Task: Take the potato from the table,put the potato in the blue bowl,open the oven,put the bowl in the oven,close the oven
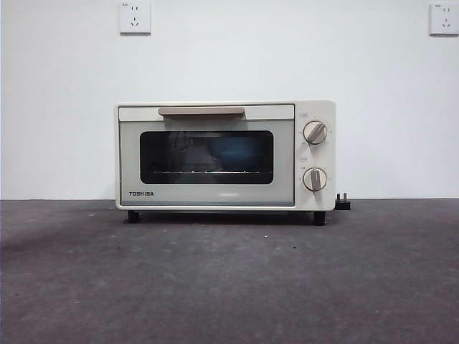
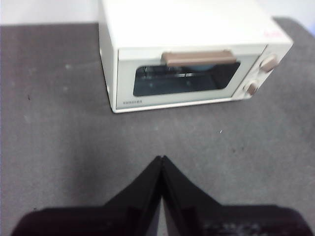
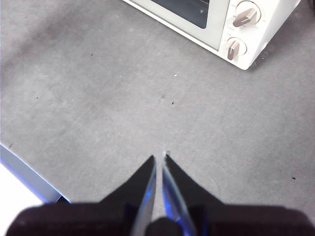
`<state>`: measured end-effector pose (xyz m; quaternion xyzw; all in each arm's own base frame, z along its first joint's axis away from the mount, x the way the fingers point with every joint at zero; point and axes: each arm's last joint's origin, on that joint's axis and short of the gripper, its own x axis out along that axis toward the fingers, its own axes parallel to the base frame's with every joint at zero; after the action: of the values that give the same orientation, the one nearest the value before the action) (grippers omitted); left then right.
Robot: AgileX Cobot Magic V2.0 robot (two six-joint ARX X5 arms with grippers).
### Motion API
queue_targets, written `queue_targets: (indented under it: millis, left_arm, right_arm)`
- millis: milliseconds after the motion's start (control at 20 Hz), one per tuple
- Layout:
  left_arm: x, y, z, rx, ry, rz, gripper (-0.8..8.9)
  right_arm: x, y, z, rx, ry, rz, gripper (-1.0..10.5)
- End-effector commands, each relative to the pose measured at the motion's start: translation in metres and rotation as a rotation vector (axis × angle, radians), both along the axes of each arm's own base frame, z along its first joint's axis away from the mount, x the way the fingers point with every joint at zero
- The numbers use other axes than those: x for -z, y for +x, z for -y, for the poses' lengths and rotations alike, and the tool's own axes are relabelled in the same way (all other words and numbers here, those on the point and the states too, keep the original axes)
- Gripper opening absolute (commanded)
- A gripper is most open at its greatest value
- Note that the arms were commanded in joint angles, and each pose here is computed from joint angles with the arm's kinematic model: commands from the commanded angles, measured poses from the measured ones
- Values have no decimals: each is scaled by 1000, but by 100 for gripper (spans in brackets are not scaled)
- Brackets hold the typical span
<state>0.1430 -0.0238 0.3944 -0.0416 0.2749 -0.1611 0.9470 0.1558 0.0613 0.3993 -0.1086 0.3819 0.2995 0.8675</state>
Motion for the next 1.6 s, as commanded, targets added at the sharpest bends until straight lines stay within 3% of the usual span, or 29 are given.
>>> queue_targets:
  millis: [50,300,450,700,900,1350,1600]
  left_arm:
    - [-2,2,-2,-8,119,109,-4]
    - [38,0,-11,-140,130,489,-4]
    - [95,-13,-17,-209,132,600,-4]
    - [187,-31,-22,-305,172,531,-4]
    - [222,-38,-23,-305,172,524,-4]
    - [246,-47,-24,-314,171,397,-4]
    - [244,-47,-23,-303,142,406,-4]
  right_arm:
    - [2,1,0,3,2,-4,29]
    - [2,1,0,3,1,-4,29]
    - [2,1,0,3,2,-4,29]
    - [2,1,0,3,2,-4,29]
    - [2,1,0,3,2,-4,29]
    - [2,1,0,3,2,-4,29]
    - [2,1,0,3,2,-5,29]
